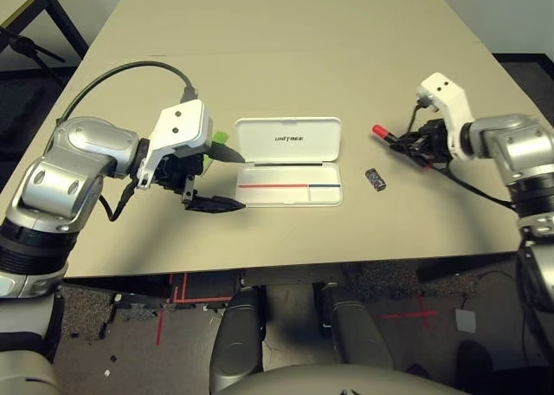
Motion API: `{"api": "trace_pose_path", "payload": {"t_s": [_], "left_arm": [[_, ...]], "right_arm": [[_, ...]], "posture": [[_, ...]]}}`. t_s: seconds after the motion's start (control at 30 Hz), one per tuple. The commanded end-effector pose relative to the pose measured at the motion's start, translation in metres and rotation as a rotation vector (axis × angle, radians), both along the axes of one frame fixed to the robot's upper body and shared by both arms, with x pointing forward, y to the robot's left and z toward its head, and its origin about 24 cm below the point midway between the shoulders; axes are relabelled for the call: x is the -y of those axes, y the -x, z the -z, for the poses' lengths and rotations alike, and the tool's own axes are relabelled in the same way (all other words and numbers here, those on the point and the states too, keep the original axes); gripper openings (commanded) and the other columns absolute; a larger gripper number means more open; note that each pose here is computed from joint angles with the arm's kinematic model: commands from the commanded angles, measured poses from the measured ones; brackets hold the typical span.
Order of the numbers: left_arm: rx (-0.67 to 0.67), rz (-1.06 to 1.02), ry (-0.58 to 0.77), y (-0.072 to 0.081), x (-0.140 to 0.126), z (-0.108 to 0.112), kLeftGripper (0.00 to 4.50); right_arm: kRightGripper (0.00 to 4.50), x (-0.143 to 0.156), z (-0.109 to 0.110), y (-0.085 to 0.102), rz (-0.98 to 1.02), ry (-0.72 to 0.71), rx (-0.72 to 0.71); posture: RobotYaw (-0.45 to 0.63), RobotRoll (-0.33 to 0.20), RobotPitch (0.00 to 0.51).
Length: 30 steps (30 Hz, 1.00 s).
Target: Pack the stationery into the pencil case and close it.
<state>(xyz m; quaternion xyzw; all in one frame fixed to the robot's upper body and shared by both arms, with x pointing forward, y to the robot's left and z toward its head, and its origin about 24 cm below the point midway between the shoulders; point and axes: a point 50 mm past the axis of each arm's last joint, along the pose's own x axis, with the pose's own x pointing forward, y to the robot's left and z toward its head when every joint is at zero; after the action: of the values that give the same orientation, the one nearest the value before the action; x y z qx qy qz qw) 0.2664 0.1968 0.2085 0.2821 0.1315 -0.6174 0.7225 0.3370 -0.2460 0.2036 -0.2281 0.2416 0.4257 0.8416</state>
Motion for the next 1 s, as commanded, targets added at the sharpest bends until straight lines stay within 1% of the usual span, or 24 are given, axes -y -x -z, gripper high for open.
{"api": "trace_pose_path", "payload": {"t_s": [0.03,0.1,0.17,0.23,0.33,0.43,0.53,0.6,0.67,0.8,1.0], "left_arm": [[0.011,-0.027,0.049,-0.002,-0.005,0.002,4.50],[0.001,-0.034,0.064,-0.002,-0.007,0.004,4.50],[-0.012,-0.033,0.096,-0.001,-0.008,0.004,4.50],[-0.026,-0.035,0.125,0.000,-0.010,0.004,4.50],[-0.034,-0.045,0.127,0.000,-0.014,0.004,4.50],[-0.041,-0.049,0.127,0.005,-0.015,0.004,4.50],[-0.041,-0.055,0.127,0.007,-0.016,0.004,4.50],[-0.039,-0.065,0.127,0.008,-0.016,0.004,4.50],[-0.034,-0.068,0.128,0.009,-0.017,0.005,4.50],[-0.031,-0.089,0.139,0.010,-0.018,0.009,4.50],[-0.039,-0.105,0.136,0.010,-0.022,0.016,4.50]], "right_arm": [[0.52,-0.010,-0.015,0.015,-0.260,0.076,-0.041],[0.52,-0.018,-0.021,0.023,-0.372,0.088,-0.094],[0.52,-0.029,-0.025,0.025,-0.438,0.095,-0.115],[0.52,-0.043,-0.028,0.021,-0.478,0.096,-0.104],[0.52,-0.065,-0.033,0.016,-0.535,0.104,-0.089],[0.52,-0.083,-0.036,0.014,-0.593,0.100,-0.071],[0.52,-0.096,-0.037,0.011,-0.617,0.110,-0.059],[0.52,-0.108,-0.035,0.009,-0.631,0.092,-0.058],[0.52,-0.120,-0.030,0.008,-0.643,0.084,-0.058],[0.52,-0.152,-0.012,0.003,-0.650,0.073,-0.037],[0.52,-0.180,0.015,-0.001,-0.636,0.111,0.030]], "posture": [[0.09,0.000,0.162],[0.09,0.000,0.160],[0.09,0.000,0.157],[0.10,0.000,0.155],[0.11,0.000,0.152],[0.12,0.000,0.152],[0.13,0.000,0.151],[0.13,0.000,0.149],[0.13,0.000,0.145],[0.14,0.000,0.142],[0.16,0.000,0.142]]}}
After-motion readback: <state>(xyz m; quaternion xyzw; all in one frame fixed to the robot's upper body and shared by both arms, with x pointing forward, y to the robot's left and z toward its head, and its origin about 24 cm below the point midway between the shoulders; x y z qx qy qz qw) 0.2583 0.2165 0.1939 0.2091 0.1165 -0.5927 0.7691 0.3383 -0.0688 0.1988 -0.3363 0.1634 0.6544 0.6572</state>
